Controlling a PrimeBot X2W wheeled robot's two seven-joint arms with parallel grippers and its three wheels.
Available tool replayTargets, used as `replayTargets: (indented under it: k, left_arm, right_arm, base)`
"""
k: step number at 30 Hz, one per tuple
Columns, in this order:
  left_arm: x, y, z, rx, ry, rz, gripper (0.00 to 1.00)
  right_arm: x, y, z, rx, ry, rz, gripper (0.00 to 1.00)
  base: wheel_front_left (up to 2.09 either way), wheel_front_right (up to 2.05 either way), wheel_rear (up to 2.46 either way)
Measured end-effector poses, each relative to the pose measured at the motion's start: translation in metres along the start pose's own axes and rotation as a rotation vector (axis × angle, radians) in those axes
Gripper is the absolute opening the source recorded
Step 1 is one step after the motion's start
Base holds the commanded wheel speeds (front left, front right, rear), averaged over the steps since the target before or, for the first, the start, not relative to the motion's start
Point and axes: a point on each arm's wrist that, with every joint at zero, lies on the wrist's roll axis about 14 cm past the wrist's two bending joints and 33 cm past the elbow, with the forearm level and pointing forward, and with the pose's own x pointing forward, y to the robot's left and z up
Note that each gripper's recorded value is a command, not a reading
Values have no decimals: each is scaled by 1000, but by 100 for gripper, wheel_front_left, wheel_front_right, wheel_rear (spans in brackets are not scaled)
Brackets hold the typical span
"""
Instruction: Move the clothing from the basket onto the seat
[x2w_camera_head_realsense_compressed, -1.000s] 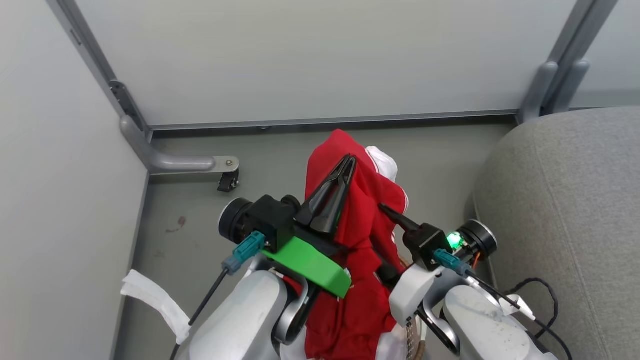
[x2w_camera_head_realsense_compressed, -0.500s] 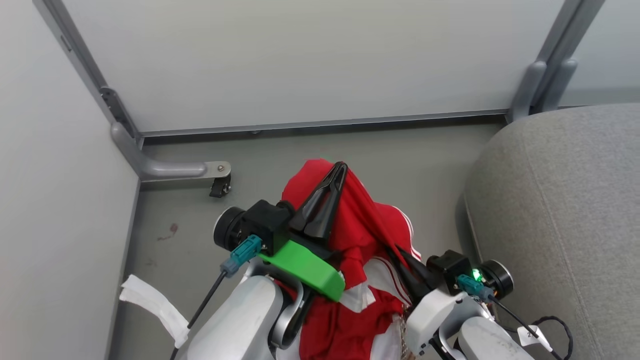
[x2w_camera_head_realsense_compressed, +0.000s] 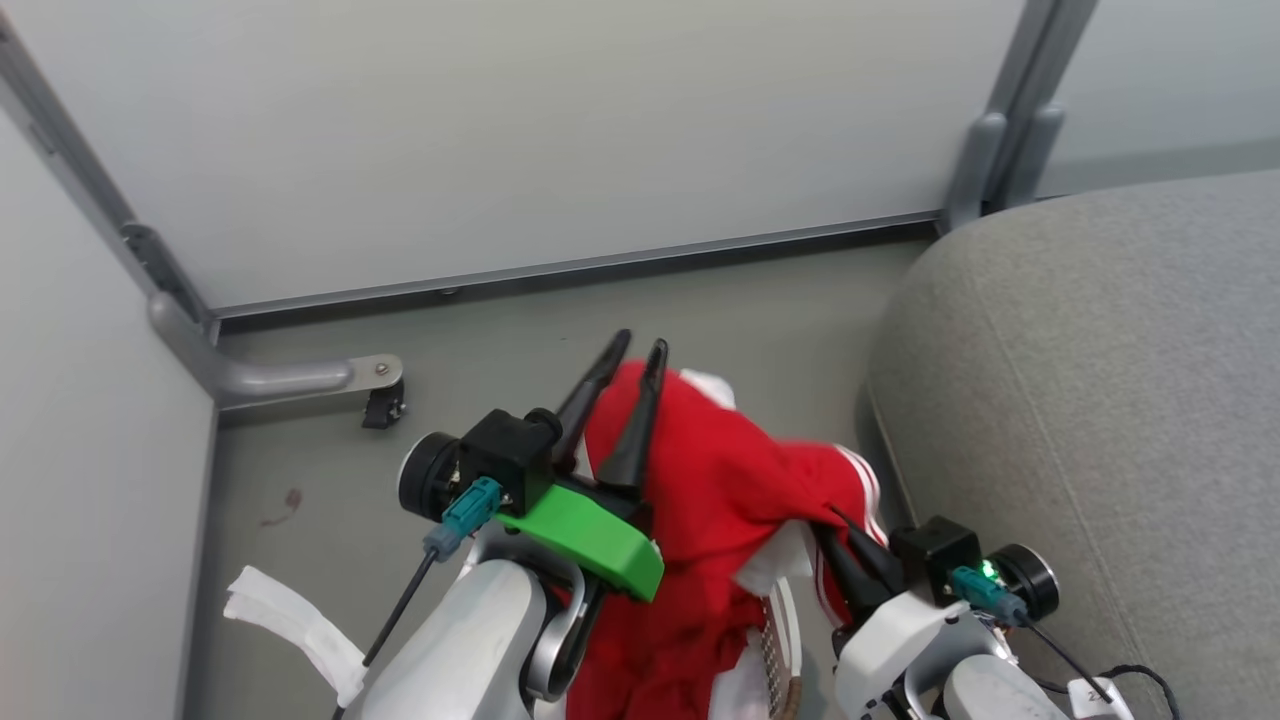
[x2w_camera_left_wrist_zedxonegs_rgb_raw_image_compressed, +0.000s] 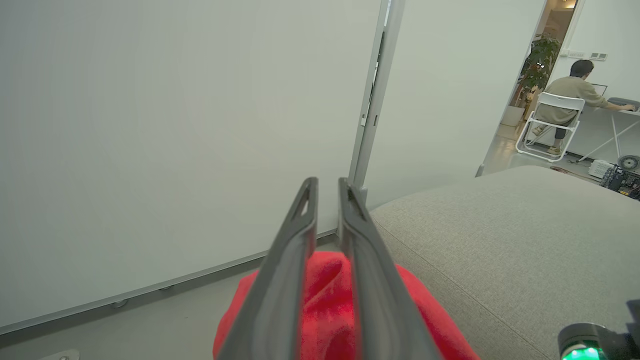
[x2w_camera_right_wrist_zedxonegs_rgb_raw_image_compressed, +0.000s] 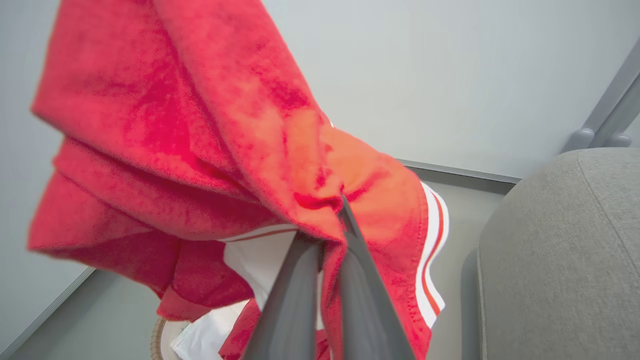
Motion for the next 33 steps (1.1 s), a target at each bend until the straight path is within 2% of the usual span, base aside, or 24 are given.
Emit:
replayTargets:
  k: [13,20,27,33]
  left_arm:
    - [22,-29,-38,13,82,-115,100]
    - [36,-63,-60,-22,118,-227,100]
    - [42,-107,-81,-70,165,-366,100]
    - [42,-125,-101,-118,210,-436,100]
  right_arm:
    - [-54,-81,48,16,-171,-293,0]
    - [-107,-137,79,7,-278,-511,0]
    - [-164,-183,111,-94,-345,-700,0]
    - [-179,-214,153,-258,-374,-750,0]
  base:
    - [0,0,0]
    - [0,0,0]
    - [0,0,0]
    - [0,0,0]
